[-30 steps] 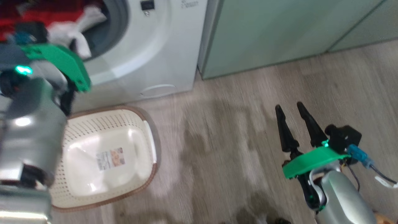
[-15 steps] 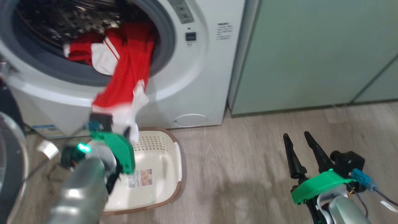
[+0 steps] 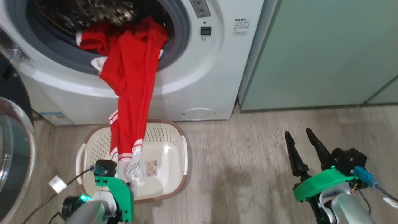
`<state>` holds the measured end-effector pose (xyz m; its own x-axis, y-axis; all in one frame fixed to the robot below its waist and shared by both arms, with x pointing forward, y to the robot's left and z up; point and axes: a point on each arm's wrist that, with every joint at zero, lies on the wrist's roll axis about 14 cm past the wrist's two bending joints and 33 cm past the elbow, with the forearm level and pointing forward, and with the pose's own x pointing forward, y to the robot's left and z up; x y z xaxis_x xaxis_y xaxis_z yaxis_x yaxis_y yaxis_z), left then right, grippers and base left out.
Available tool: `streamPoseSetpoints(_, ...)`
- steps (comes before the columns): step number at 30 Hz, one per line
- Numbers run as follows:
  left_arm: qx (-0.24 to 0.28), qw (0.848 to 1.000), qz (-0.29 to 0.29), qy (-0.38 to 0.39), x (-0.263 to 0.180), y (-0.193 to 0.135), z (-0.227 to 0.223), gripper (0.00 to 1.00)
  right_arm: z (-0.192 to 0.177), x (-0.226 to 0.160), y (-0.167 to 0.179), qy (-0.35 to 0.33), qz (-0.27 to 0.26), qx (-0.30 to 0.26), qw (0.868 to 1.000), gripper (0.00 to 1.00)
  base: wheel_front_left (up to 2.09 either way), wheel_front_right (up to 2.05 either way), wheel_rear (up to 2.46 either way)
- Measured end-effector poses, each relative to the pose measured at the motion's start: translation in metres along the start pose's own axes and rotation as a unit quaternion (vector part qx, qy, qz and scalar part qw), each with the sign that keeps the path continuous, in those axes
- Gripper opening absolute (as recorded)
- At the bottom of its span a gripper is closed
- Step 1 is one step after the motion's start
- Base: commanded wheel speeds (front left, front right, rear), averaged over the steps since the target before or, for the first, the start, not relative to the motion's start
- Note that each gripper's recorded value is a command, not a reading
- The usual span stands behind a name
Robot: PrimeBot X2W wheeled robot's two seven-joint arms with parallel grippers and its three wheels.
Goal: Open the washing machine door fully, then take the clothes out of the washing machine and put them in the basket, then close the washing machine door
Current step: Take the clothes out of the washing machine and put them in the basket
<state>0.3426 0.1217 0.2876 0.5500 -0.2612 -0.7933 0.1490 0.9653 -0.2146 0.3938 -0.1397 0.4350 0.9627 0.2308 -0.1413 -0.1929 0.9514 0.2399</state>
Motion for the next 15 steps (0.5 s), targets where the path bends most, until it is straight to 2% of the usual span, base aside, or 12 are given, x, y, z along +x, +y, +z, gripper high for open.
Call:
streamPoseSetpoints(6,-0.026,0.997,0.012,0.076,0.017,0.011,-0.023,0.0,-0.006,0.015,-0.012,0.01,-0.009,0.0,1.0,1.0,0.0,0.0,0.0)
streamPoseSetpoints(15,-0.056,0.995,0.036,0.075,0.059,0.026,0.006,0.0,-0.02,0.043,-0.032,0.026,-0.024,0.001,0.999,1.0,0.0,0.0,0.0)
